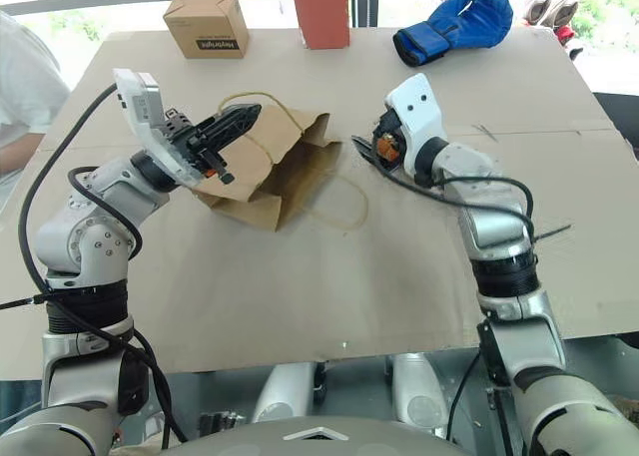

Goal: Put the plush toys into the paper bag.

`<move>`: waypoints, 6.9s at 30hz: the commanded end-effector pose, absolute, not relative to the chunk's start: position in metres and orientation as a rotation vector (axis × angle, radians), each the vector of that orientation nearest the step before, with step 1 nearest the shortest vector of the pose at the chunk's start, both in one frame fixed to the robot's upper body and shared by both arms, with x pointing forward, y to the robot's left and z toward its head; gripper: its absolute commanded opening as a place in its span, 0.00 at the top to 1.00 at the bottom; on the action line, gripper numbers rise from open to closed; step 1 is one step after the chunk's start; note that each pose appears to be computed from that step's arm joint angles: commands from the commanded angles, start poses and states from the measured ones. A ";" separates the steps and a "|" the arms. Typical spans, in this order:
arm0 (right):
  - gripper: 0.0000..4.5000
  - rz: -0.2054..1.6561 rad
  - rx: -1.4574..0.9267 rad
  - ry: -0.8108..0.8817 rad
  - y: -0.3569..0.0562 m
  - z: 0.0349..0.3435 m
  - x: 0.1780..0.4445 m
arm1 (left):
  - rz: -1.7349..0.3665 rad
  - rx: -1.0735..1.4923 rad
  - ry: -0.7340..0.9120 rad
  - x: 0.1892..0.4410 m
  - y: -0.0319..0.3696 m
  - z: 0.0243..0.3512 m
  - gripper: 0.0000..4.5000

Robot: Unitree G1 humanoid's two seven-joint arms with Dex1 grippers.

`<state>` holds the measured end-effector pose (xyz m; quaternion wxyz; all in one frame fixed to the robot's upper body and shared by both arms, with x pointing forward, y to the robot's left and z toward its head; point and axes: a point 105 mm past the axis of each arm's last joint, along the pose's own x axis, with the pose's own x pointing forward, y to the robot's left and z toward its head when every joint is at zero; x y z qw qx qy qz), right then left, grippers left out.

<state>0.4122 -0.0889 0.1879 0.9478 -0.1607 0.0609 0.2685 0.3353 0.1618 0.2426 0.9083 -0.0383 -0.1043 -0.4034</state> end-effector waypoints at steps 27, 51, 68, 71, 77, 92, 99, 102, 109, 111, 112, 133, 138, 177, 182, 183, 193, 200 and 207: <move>1.00 1.000 -0.573 -0.129 -0.012 0.186 0.354 | -0.957 -0.111 -0.315 0.326 0.138 0.283 1.00; 1.00 1.288 -0.462 -0.154 0.038 0.173 0.334 | -1.038 -0.093 -0.242 0.310 0.126 0.262 1.00; 1.00 1.448 -0.295 -0.216 0.079 0.157 0.309 | -1.179 -0.154 -0.320 0.301 0.089 0.275 1.00; 1.00 1.451 -0.170 -0.212 0.084 0.157 0.312 | -1.193 -0.188 -0.315 0.295 0.089 0.275 1.00; 1.00 1.423 -0.087 -0.157 0.088 0.141 0.323 | -1.200 -0.220 -0.301 0.288 0.089 0.273 1.00; 0.30 1.293 -0.308 -0.174 0.020 0.148 0.316 | -1.072 -0.113 -0.236 0.303 0.140 0.245 1.00; 0.30 1.193 -0.285 -0.150 -0.020 0.182 0.303 | -1.068 -0.126 -0.273 0.309 0.135 0.246 1.00; 0.30 1.182 -0.306 -0.100 -0.017 0.173 0.305 | -1.076 -0.144 -0.290 0.310 0.132 0.249 1.00; 0.30 1.238 -0.391 -0.041 0.035 0.145 0.336 | -1.169 -0.190 -0.304 0.300 0.114 0.257 1.00; 0.17 1.282 -0.354 -0.049 0.052 0.148 0.341 | -1.183 -0.197 -0.301 0.298 0.111 0.258 1.00; 0.09 1.311 -0.365 -0.055 0.058 0.148 0.341 | -1.188 -0.198 -0.298 0.296 0.110 0.258 1.00; 0.00 1.182 -0.350 -0.169 0.003 0.173 0.320 | -1.036 -0.167 -0.237 0.306 0.139 0.244 1.00; 0.00 1.056 -0.340 -0.156 -0.033 0.192 0.311 | -1.019 -0.174 -0.261 0.312 0.135 0.246 1.00; 0.99 0.549 -0.495 -0.261 -0.132 0.282 0.359 | -0.889 -0.622 -0.380 0.311 0.172 0.281 1.00; 0.99 0.650 -0.737 -0.424 -0.099 0.303 0.352 | -0.892 -0.617 -0.378 0.312 0.171 0.281 1.00; 0.99 0.672 -0.740 -0.451 -0.094 0.308 0.351 | -0.893 -0.615 -0.376 0.312 0.171 0.281 1.00; 0.99 0.908 -0.909 -0.585 -0.037 0.329 0.344 | -0.909 -0.586 -0.374 0.313 0.163 0.282 1.00; 0.99 0.854 -0.479 -0.612 -0.036 0.384 0.343 | -0.893 -0.593 -0.380 0.311 0.163 0.278 1.00; 0.99 0.964 -0.397 -0.487 -0.008 0.335 0.333 | -0.885 -0.595 -0.387 0.310 0.165 0.279 1.00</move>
